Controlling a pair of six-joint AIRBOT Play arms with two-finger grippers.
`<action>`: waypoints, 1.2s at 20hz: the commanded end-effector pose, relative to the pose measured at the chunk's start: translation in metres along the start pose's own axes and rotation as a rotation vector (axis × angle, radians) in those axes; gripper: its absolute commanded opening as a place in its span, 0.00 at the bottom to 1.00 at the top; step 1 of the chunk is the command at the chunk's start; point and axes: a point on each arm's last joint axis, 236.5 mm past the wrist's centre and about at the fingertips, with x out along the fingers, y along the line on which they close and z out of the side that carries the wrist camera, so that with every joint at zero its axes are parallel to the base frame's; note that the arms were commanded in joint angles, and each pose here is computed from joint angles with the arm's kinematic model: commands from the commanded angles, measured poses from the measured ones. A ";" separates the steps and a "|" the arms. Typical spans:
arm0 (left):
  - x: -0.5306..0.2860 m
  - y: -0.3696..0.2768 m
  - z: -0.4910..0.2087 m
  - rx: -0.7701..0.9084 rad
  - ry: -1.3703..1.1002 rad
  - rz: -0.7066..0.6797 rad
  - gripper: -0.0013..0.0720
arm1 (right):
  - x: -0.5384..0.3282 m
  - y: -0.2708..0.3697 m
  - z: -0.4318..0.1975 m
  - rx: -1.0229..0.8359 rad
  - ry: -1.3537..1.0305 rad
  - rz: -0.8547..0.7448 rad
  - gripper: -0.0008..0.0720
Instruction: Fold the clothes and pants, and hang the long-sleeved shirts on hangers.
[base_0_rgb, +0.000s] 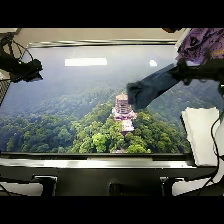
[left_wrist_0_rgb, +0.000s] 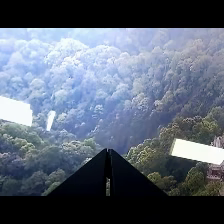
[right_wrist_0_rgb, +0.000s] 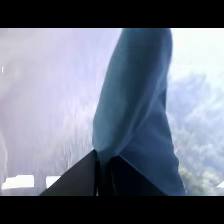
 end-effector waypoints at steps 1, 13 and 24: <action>0.000 0.000 0.000 -0.002 0.000 0.001 0.04 | -0.047 -0.009 0.054 0.070 -0.159 -0.026 0.04; 0.000 -0.002 -0.001 -0.004 0.004 -0.010 0.04 | -0.211 -0.088 0.118 0.343 -0.589 -0.369 0.04; 0.000 -0.005 -0.002 -0.003 0.008 -0.022 0.04 | -0.262 -0.095 0.062 0.505 -0.574 -0.572 0.04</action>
